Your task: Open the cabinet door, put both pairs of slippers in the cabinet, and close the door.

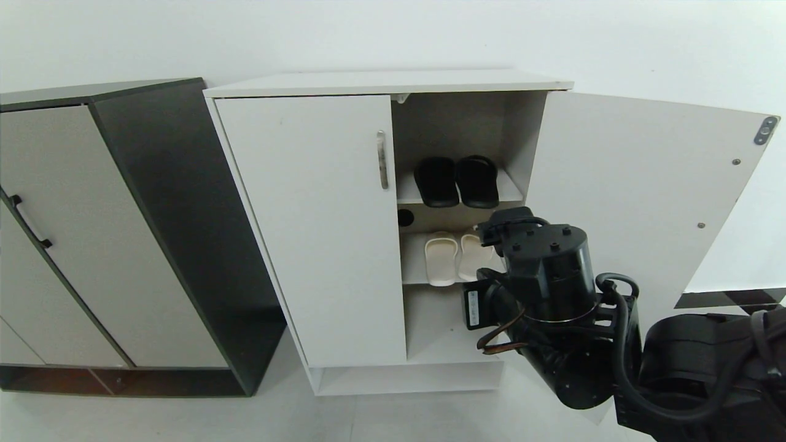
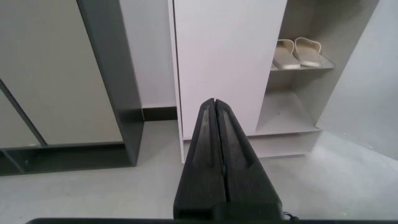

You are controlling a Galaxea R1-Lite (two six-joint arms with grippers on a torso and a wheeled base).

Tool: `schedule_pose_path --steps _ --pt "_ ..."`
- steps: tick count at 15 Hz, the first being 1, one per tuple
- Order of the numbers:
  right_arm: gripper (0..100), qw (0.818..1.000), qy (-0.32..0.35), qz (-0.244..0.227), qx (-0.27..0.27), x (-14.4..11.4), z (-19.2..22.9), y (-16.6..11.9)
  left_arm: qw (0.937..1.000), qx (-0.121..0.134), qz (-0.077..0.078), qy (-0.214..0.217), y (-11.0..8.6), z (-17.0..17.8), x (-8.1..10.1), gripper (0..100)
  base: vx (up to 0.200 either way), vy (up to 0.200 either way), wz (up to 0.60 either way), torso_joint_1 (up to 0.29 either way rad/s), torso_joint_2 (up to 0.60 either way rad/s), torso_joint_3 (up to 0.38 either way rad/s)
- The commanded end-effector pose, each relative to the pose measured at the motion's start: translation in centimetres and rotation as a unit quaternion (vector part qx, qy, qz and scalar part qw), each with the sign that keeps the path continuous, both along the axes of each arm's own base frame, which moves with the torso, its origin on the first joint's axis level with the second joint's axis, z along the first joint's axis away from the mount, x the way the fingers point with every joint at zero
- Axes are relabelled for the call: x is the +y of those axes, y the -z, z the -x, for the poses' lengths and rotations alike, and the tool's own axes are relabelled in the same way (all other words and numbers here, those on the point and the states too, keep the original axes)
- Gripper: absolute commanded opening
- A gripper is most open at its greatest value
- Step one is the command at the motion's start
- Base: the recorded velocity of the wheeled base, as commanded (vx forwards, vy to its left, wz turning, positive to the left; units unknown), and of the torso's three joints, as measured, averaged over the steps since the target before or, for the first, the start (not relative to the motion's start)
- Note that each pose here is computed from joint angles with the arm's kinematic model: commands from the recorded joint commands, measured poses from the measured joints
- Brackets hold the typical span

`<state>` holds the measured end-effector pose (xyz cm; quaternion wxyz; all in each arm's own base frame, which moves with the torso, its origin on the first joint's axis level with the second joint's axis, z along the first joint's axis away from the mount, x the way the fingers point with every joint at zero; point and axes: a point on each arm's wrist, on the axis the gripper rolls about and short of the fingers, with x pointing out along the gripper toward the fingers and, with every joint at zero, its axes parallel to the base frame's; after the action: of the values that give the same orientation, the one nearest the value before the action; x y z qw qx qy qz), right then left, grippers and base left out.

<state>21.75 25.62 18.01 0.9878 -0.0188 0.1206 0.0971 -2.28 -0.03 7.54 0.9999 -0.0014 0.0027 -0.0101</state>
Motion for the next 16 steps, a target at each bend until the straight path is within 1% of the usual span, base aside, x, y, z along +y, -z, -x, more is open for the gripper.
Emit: schedule_pose_path --steps 1,2,6,7,10,13,16 --pt "0 1.000 -0.001 0.008 0.004 0.09 -0.07 0.44 1.0000 0.000 0.000 0.000 -0.01 -0.01 0.00 0 0.000 0.000 0.00 0.000 0.00 0.000" --pt "0 1.000 -0.002 0.016 0.004 0.10 -0.08 0.64 1.0000 0.000 0.000 0.000 -0.01 -0.01 0.00 0 0.000 0.000 0.00 0.000 0.00 0.000" --pt "0 1.000 -0.002 0.013 0.001 0.08 -0.06 0.77 1.0000 0.000 0.000 0.000 -0.01 -0.01 0.00 0 0.000 0.000 0.00 0.000 0.00 0.000" --pt "0 1.000 -0.002 0.012 0.001 0.08 -0.06 0.76 1.0000 0.000 0.000 0.000 -0.01 -0.01 0.00 0 0.000 0.000 0.00 0.002 -0.13 -0.154" --pt "0 1.000 -0.002 0.013 0.001 0.08 -0.06 0.77 1.0000 0.000 0.000 0.000 -0.01 -0.01 0.00 0 0.000 0.000 0.00 0.020 -0.20 -0.316" --pt "0 1.000 -0.001 0.013 0.001 0.04 -0.10 0.77 1.0000 0.000 0.000 0.000 -0.01 -0.01 0.00 0 0.000 0.000 0.00 0.041 -0.52 -0.365" --pt "0 1.000 -0.001 0.013 0.001 0.04 -0.10 0.77 1.0000 0.000 0.000 0.000 -0.01 -0.01 0.00 0 0.000 0.000 0.00 0.110 -0.47 -0.351"
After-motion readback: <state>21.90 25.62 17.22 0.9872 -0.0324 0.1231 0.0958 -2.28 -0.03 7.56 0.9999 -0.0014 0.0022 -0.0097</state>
